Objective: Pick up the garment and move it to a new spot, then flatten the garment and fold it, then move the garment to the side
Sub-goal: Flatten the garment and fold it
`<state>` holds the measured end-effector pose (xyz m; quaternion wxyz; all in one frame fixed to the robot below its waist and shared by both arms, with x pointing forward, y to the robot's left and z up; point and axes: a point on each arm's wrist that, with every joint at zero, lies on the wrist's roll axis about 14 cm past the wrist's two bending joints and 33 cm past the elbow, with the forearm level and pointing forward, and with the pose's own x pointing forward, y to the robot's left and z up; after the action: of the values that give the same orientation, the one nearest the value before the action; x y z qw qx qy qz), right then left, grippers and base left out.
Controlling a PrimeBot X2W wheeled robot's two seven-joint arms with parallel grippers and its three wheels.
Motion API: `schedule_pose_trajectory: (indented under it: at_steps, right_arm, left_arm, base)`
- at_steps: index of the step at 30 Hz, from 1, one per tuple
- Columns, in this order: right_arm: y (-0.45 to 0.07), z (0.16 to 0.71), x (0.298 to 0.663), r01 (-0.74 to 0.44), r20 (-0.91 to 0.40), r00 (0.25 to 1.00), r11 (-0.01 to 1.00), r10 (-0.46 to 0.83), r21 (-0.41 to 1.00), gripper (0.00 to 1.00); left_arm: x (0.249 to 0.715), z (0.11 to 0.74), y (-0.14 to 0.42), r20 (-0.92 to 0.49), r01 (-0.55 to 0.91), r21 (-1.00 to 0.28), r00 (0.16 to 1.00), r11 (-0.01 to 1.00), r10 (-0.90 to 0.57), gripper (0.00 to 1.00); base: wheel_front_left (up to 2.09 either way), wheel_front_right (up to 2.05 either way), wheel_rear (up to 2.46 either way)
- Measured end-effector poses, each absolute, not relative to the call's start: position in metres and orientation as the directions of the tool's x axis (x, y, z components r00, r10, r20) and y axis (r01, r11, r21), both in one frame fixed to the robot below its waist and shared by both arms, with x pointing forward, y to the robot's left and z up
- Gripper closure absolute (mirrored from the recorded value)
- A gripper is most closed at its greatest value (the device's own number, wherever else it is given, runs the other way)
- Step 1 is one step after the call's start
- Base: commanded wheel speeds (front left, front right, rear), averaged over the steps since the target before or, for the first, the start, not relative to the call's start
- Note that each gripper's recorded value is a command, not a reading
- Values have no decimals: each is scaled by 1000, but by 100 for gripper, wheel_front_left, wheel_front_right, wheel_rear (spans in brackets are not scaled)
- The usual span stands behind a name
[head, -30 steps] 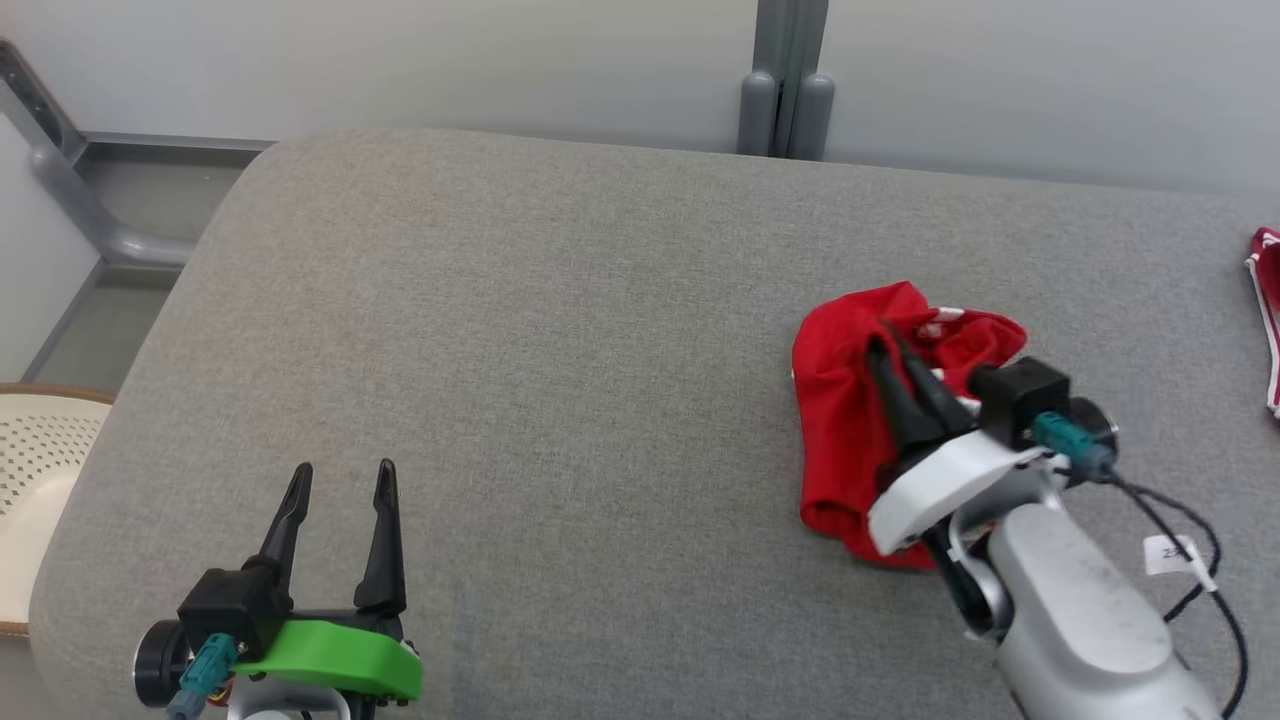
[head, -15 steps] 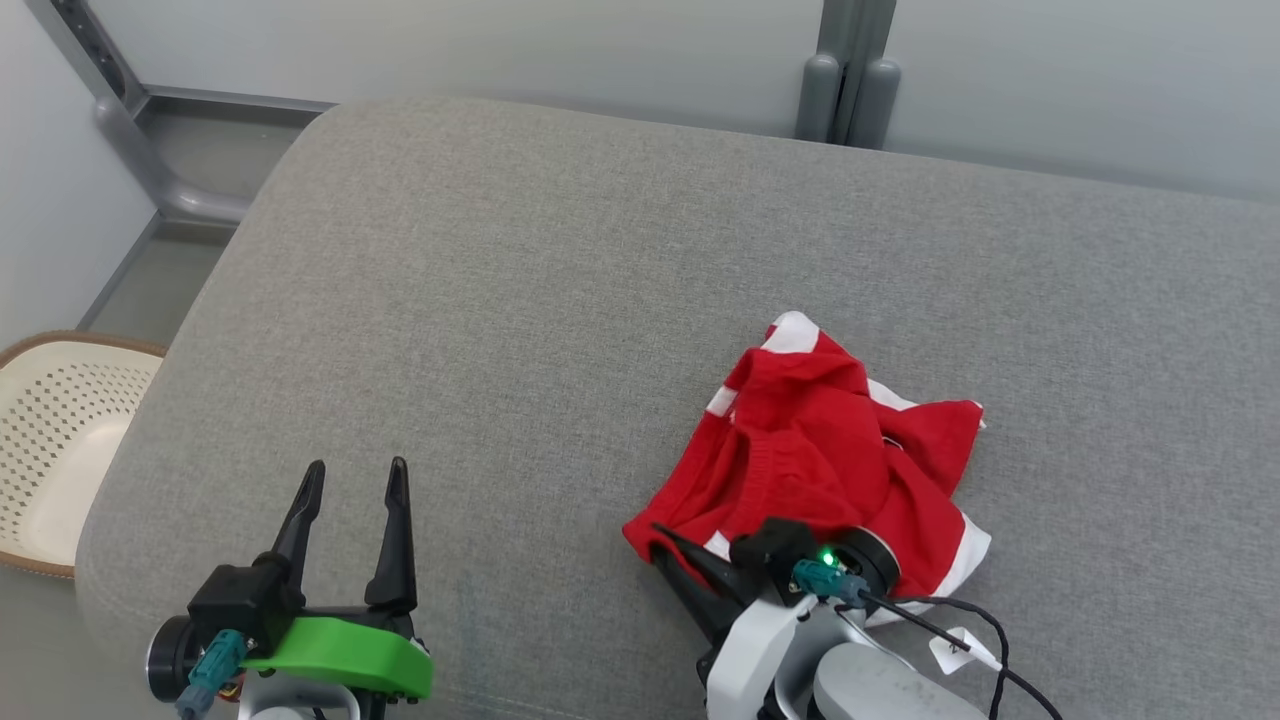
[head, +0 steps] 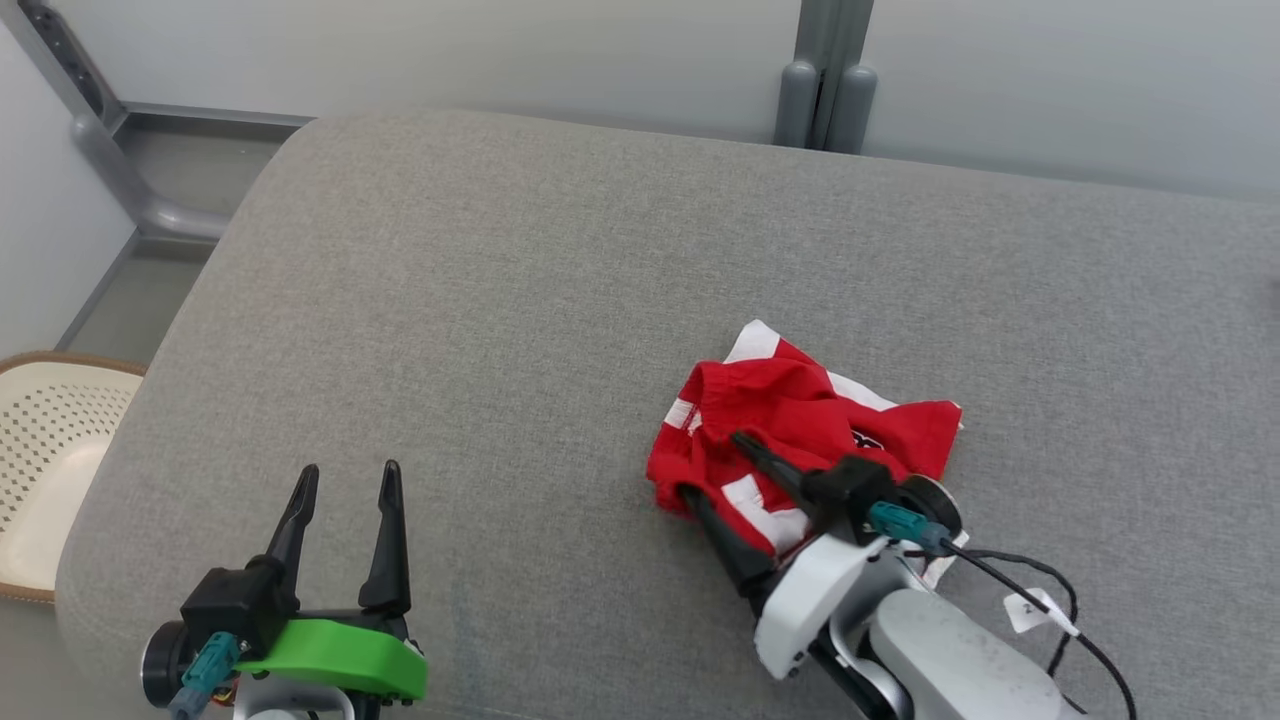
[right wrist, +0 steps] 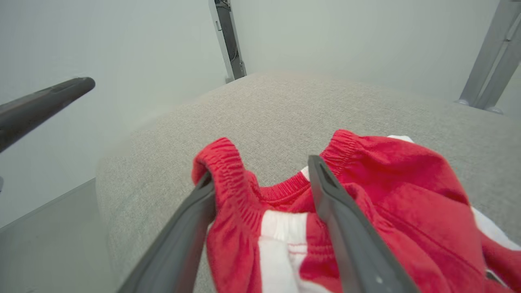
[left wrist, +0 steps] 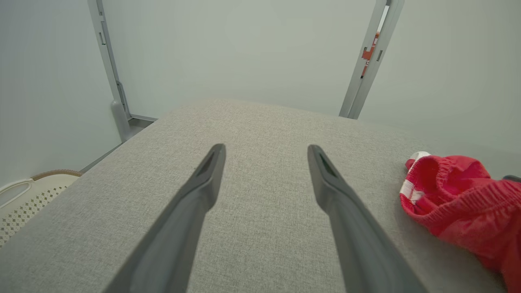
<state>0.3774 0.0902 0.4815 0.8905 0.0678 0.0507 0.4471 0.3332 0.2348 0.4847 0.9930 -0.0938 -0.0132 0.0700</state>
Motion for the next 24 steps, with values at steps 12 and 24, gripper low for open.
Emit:
schedule_pose_trajectory:
  at_steps: [12, 24]
  right_arm:
    - [30, 462, 361, -737, -82, 658, 663, 748, 130, 0]
    - [-3, 477, 354, -665, -28, 737, 732, 675, 148, 0]
  left_arm:
    - [337, 490, 224, 32, -96, -185, 994, 978, 104, 0]
    - [334, 488, 217, 32, -74, -178, 996, 981, 81, 0]
  base:
    - [0, 0, 0]
    - [0, 0, 0]
